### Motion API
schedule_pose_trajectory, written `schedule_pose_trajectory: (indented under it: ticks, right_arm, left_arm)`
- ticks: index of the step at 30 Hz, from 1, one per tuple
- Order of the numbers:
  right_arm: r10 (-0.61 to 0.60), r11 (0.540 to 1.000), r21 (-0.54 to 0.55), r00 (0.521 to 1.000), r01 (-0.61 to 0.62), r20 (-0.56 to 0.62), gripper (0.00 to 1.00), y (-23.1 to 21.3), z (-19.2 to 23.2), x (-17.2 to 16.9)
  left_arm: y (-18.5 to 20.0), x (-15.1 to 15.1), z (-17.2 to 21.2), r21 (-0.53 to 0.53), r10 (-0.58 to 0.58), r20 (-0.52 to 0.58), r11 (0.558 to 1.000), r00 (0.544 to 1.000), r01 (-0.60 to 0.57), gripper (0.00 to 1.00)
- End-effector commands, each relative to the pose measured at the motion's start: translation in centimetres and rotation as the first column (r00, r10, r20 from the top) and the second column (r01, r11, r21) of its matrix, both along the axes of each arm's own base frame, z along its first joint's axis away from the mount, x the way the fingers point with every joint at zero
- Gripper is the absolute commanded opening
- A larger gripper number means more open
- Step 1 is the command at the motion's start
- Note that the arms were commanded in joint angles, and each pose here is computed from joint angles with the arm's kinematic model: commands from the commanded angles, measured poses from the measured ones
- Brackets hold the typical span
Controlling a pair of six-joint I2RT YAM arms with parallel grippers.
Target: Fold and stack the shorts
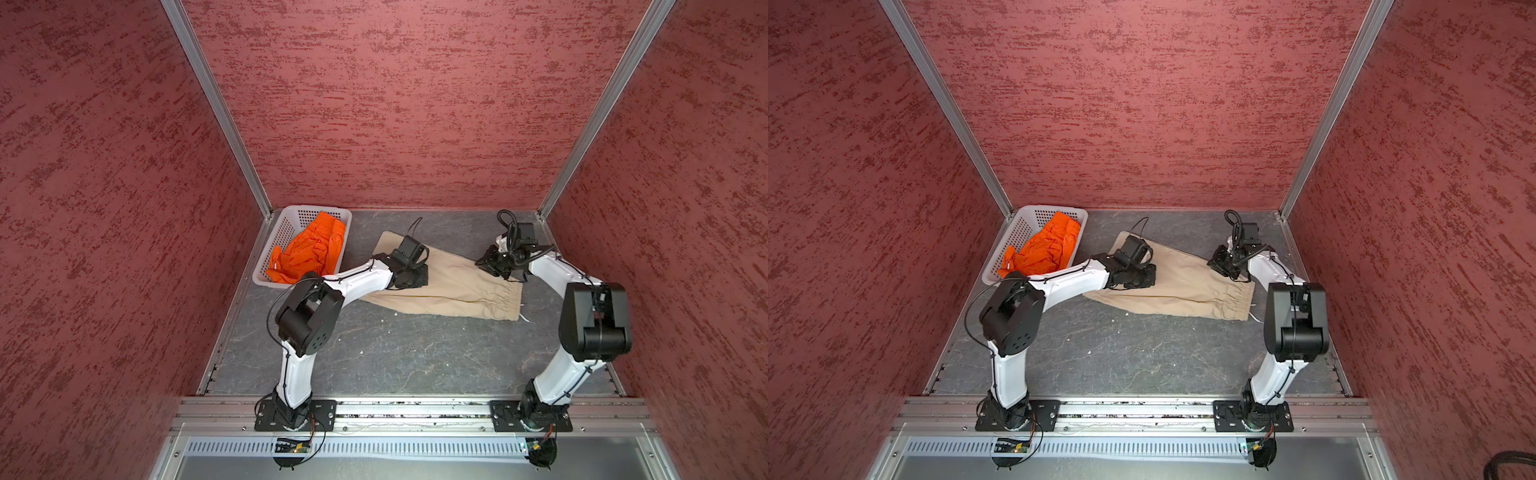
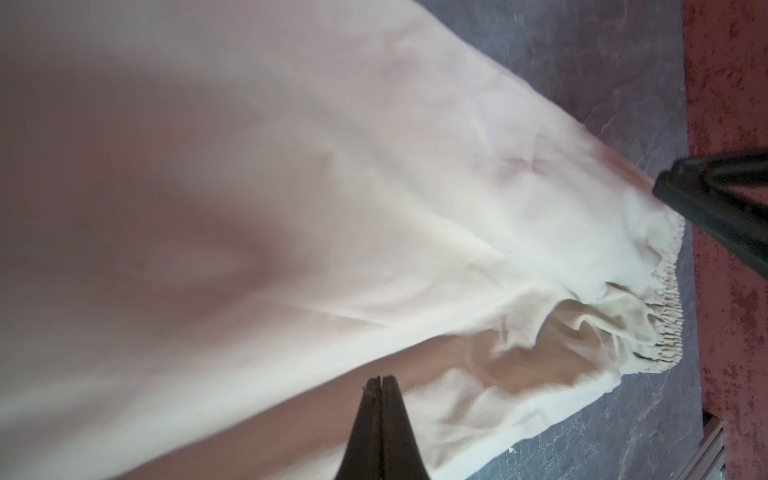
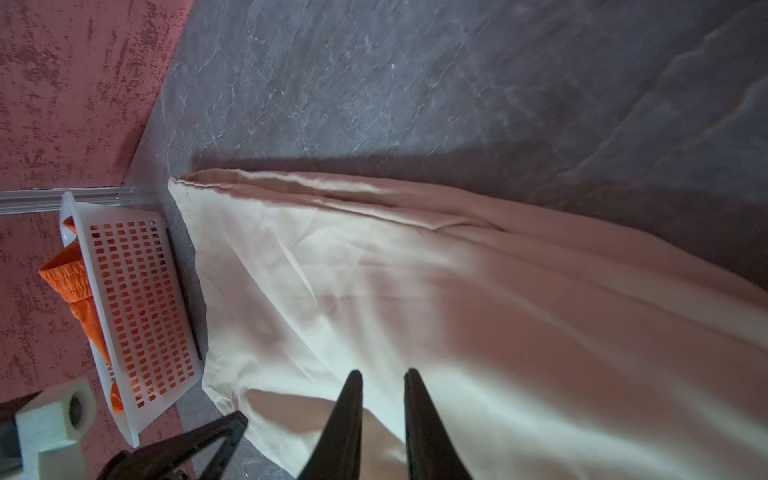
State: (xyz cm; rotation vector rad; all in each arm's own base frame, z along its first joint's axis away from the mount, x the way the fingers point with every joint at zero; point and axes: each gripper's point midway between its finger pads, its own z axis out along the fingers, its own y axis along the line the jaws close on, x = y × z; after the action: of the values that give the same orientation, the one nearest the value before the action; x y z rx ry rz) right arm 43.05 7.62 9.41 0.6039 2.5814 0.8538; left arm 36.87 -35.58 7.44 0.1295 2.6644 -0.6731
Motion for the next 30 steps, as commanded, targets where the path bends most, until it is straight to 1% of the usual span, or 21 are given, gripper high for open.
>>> schedule_pose_trajectory:
  ticks: [1,4,6,11,16,19,22,25,28,30]
  right_arm:
    - [0.063,0.997,0.042,0.997,-0.065,0.036,0.20,1.8,-0.2,1.7]
    - [0.079,0.995,0.054,0.997,-0.079,-0.004,0.20,2.4,-2.3,2.0]
    - [0.070,0.997,0.042,0.997,-0.068,-0.040,0.20,2.1,-3.9,2.0]
    - [0.016,0.998,-0.062,0.989,-0.025,-0.145,0.21,0.2,-8.0,2.3]
    - [-0.022,0.992,-0.125,0.984,0.000,-0.178,0.23,-1.0,-10.1,3.6]
    - [-0.026,0.993,-0.122,0.984,0.005,-0.174,0.25,-1.0,-10.4,4.2]
    - [-0.018,0.996,-0.092,0.990,0.006,-0.137,0.27,-0.5,-9.3,4.7]
    - [-0.004,0.998,-0.058,0.998,0.000,-0.064,0.32,0.0,-6.3,5.3]
    - [0.015,0.998,-0.055,1.000,-0.013,0.023,0.33,0.2,-2.0,5.1]
    - [0.029,0.998,-0.063,0.997,-0.025,0.067,0.33,0.3,0.5,4.3]
  left_arm:
    - [-1.5,-1.1,-1.7,0.043,-0.078,-0.020,0.996,0.997,0.078,0.00]
    - [-1.4,-2.1,-3.8,0.080,-0.096,-0.055,0.992,0.994,0.100,0.00]
    - [-0.9,-2.9,-5.0,0.099,-0.102,-0.083,0.989,0.991,0.110,0.00]
    - [1.6,-5.9,-7.1,0.158,-0.125,-0.131,0.977,0.984,0.145,0.00]
    - [4.4,-8.8,-8.5,0.218,-0.124,-0.170,0.963,0.978,0.160,0.00]
    - [5.5,-10.0,-8.8,0.232,-0.115,-0.180,0.960,0.977,0.156,0.00]
    - [5.6,-10.4,-8.0,0.224,-0.117,-0.163,0.962,0.980,0.153,0.00]
    - [4.9,-10.0,-6.1,0.197,-0.123,-0.127,0.969,0.984,0.147,0.00]
    - [3.4,-8.8,-2.9,0.139,-0.132,-0.070,0.980,0.989,0.141,0.11]
    - [1.9,-8.1,-0.6,0.080,-0.150,-0.028,0.985,0.988,0.152,0.15]
